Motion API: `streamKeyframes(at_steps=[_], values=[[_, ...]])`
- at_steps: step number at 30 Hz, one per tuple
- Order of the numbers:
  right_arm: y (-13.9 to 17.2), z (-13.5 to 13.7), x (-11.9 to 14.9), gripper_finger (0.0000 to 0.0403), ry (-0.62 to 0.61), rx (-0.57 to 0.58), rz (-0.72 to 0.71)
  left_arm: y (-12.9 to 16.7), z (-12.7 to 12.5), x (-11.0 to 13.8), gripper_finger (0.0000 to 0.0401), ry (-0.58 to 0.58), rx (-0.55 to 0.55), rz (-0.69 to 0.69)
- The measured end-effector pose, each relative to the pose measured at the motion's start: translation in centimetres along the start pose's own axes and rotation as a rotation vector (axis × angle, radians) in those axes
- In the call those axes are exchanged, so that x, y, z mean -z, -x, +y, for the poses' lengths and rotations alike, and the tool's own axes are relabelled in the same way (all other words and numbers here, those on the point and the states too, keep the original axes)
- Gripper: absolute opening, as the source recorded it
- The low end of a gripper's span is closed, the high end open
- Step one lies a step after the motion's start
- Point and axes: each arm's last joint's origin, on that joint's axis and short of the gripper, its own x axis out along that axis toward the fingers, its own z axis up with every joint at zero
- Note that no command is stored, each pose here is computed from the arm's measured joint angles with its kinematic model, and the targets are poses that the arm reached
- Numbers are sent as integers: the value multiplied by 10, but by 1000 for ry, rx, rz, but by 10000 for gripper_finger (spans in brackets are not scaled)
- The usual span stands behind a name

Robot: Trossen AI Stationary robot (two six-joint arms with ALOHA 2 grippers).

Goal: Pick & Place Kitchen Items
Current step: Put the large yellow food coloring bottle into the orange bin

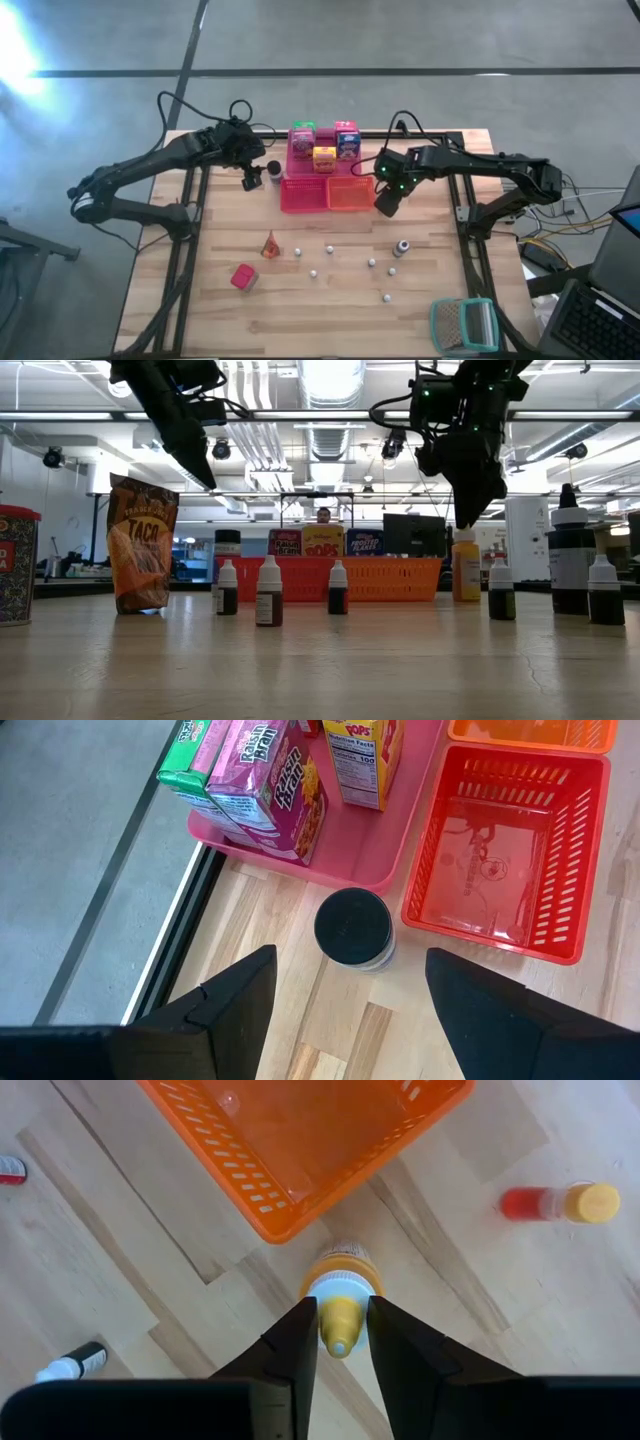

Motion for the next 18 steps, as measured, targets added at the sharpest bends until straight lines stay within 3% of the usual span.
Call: streamKeyframes(at_steps=[8, 18], values=[[-1, 0, 1, 101, 1, -1, -4, 0, 0, 0, 262, 0, 0, 0], [-1, 0, 1, 38, 6, -21, 4, 0, 0, 0, 262, 0, 0, 0]])
